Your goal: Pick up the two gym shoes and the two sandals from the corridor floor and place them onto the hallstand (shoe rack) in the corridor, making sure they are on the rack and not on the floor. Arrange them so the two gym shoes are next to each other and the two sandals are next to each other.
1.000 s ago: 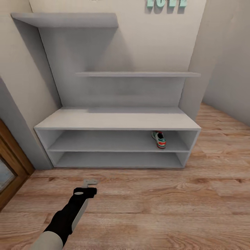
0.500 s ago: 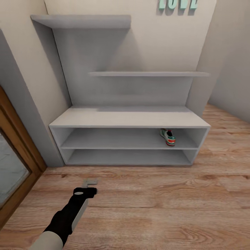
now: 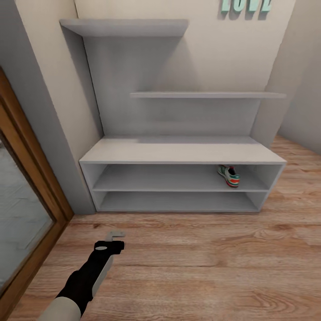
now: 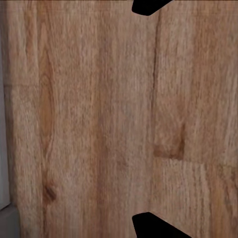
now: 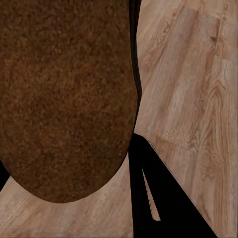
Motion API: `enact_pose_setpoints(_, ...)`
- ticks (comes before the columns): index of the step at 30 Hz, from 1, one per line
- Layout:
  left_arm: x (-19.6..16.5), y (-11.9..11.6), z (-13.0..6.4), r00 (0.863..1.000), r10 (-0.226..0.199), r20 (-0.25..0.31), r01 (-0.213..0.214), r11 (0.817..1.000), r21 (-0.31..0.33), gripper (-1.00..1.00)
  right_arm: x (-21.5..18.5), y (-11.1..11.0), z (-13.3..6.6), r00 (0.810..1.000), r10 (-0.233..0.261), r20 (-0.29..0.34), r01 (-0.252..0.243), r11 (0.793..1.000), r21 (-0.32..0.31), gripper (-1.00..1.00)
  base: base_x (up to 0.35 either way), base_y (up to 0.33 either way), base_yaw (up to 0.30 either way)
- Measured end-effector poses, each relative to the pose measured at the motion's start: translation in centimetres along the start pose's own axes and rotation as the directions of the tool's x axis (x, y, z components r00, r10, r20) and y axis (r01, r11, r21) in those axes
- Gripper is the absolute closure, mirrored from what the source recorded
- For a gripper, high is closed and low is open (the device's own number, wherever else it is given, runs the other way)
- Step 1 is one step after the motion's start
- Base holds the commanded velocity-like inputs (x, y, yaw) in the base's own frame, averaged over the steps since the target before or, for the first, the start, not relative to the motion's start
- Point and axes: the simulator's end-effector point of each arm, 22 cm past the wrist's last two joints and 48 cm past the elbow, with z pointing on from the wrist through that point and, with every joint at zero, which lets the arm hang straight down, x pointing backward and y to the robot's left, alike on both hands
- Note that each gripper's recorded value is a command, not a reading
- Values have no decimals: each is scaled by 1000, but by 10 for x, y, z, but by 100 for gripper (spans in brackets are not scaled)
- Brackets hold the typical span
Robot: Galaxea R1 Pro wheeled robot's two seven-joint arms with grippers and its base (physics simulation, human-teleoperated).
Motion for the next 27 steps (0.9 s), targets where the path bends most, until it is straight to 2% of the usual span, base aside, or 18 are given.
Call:
enact_pose_setpoints(14, 0, 0, 0, 1000, 0, 1, 0, 1000, 0, -100, 0, 0, 0, 1000, 0, 1, 0, 1000, 0, 100, 0, 331, 0)
enact_pose_setpoints(20, 0, 0, 0, 1000, 3, 1, -3, 1000, -1, -100, 0, 1, 0, 1000, -2, 0, 2, 1000, -1, 100, 0, 71, 0)
enact_pose_setpoints(27, 0, -1, 0, 1000, 7, 5, -7, 1000, 1, -100, 19, 11, 1, 1000, 1, -26, -1, 1000, -17, 100, 0, 4, 0)
